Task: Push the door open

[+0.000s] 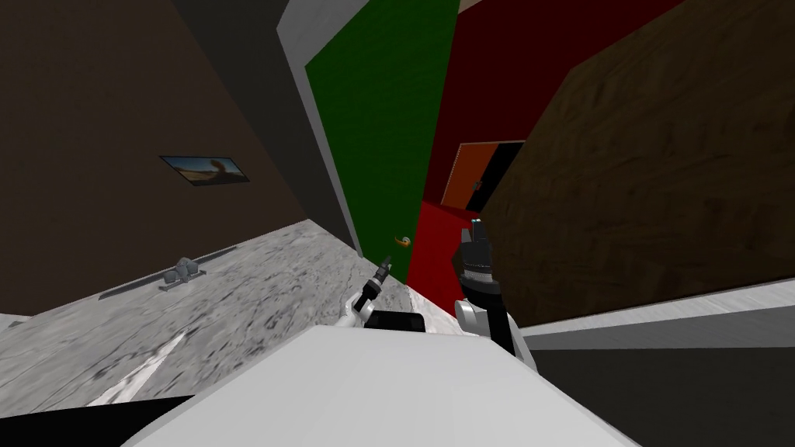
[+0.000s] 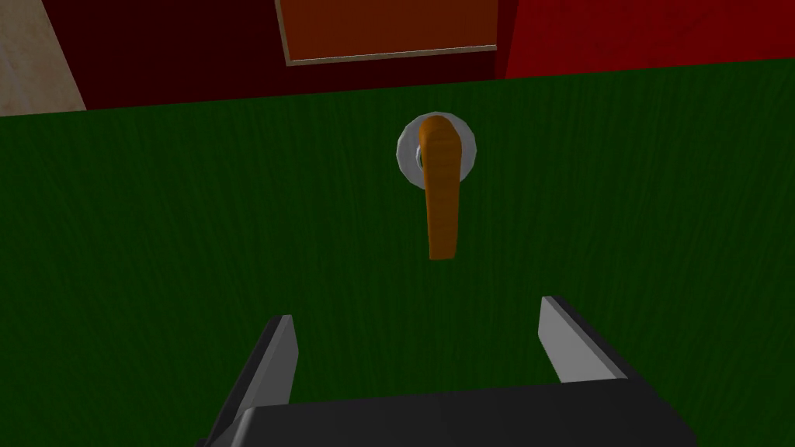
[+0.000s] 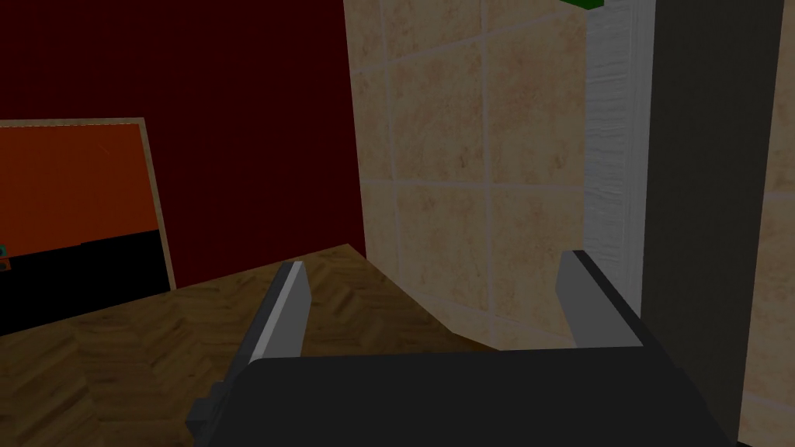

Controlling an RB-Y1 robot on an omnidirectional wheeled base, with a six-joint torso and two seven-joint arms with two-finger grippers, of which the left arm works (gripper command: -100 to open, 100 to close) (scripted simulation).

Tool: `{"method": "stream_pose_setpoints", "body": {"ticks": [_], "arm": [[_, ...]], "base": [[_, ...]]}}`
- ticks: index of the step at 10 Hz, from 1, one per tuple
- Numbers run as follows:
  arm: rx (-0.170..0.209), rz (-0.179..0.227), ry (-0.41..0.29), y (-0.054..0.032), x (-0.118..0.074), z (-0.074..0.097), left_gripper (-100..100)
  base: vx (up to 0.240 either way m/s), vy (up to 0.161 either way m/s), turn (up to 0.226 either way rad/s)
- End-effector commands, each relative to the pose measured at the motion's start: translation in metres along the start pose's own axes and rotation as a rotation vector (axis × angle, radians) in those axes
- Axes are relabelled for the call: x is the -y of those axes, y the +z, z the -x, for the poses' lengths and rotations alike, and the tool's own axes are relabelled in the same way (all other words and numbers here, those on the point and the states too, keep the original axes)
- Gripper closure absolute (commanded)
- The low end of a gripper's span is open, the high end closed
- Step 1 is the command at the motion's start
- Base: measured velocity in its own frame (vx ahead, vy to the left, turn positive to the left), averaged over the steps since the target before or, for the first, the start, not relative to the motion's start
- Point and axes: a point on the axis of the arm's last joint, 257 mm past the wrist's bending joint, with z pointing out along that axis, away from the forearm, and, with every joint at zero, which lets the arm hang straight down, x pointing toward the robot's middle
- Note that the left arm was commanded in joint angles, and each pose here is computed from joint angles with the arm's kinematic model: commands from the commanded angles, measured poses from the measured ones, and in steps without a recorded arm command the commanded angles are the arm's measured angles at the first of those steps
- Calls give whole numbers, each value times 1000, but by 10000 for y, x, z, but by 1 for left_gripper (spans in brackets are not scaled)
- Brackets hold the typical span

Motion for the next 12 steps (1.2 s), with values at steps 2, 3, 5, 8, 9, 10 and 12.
{"method": "stream_pose_setpoints", "body": {"ticks": [2, 3, 5, 8, 9, 10, 12], "arm": [[-13, 20, -7, -1, -86, -55, -100], [-21, 31, -11, 0, -131, -91, -100], [-34, 49, -18, -2, -206, -154, -100], [-29, 60, -3, -35, -249, -78, -100], [-27, 62, -1, -41, -255, -62, -100], [-24, 64, 3, -51, -265, -36, -100], [-17, 65, 3, -55, -275, -19, -100]], "base": [[94, 30, -11], [112, 16, -13], [129, 22, -12], [99, -6, -19], [184, -70, -31], [181, -94, -27], [176, -81, -32]]}}
